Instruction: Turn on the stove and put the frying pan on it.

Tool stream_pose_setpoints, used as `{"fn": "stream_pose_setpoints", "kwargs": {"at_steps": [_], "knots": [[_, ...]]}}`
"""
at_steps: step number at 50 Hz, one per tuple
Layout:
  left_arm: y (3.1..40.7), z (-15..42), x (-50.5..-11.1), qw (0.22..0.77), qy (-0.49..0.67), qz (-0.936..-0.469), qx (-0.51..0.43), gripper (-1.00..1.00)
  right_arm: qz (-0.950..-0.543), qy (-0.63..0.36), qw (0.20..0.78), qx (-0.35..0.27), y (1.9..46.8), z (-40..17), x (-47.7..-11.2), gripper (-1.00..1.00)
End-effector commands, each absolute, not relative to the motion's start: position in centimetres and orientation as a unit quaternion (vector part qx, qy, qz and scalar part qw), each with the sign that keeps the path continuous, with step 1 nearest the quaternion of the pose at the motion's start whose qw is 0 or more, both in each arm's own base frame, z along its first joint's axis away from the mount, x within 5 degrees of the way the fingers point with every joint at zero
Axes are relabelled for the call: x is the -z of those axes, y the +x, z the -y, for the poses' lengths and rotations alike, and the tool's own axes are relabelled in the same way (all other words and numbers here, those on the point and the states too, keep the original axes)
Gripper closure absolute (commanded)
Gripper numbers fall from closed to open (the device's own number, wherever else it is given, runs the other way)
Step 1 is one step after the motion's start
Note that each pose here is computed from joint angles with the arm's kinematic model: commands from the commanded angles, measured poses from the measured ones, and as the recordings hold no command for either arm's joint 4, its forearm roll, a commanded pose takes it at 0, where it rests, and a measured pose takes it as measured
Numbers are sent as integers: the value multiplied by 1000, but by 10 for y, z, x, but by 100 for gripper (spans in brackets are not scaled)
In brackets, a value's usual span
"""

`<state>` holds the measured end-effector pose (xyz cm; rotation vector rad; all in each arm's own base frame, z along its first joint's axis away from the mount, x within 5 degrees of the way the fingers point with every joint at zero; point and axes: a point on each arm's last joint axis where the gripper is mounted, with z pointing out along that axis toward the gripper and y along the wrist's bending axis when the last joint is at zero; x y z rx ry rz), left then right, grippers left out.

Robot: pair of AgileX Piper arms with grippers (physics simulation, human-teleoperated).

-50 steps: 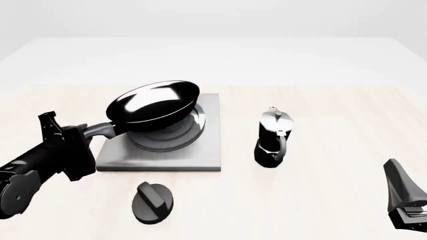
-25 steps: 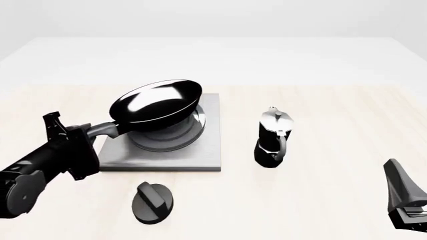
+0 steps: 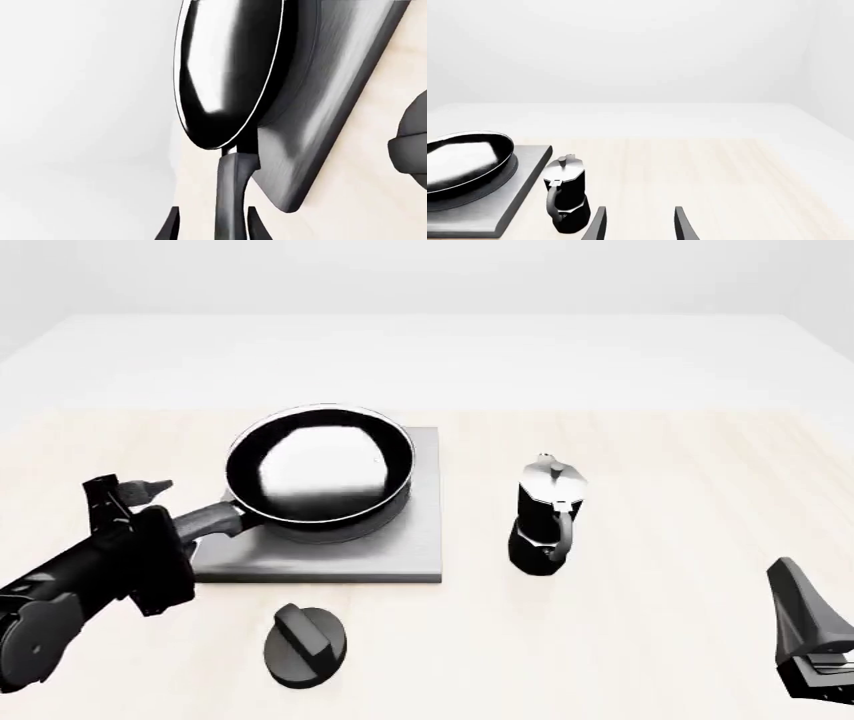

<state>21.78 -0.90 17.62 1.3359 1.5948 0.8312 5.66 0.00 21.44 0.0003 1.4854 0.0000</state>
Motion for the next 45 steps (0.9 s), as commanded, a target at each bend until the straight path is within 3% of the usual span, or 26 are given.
{"fn": "stream_pose_setpoints", "kwargs": {"at_steps": [1, 25, 45], "knots": [[205, 7, -176, 417, 546, -648, -327, -100, -676, 0, 737, 0, 57, 0, -214, -100], [192, 3, -219, 415, 529, -668, -319, -100, -676, 0, 737, 0, 57, 0, -214, -100], [167, 1, -225, 365, 543, -704, -278, -100, -676, 0, 737, 0, 57, 0, -214, -100]]}}
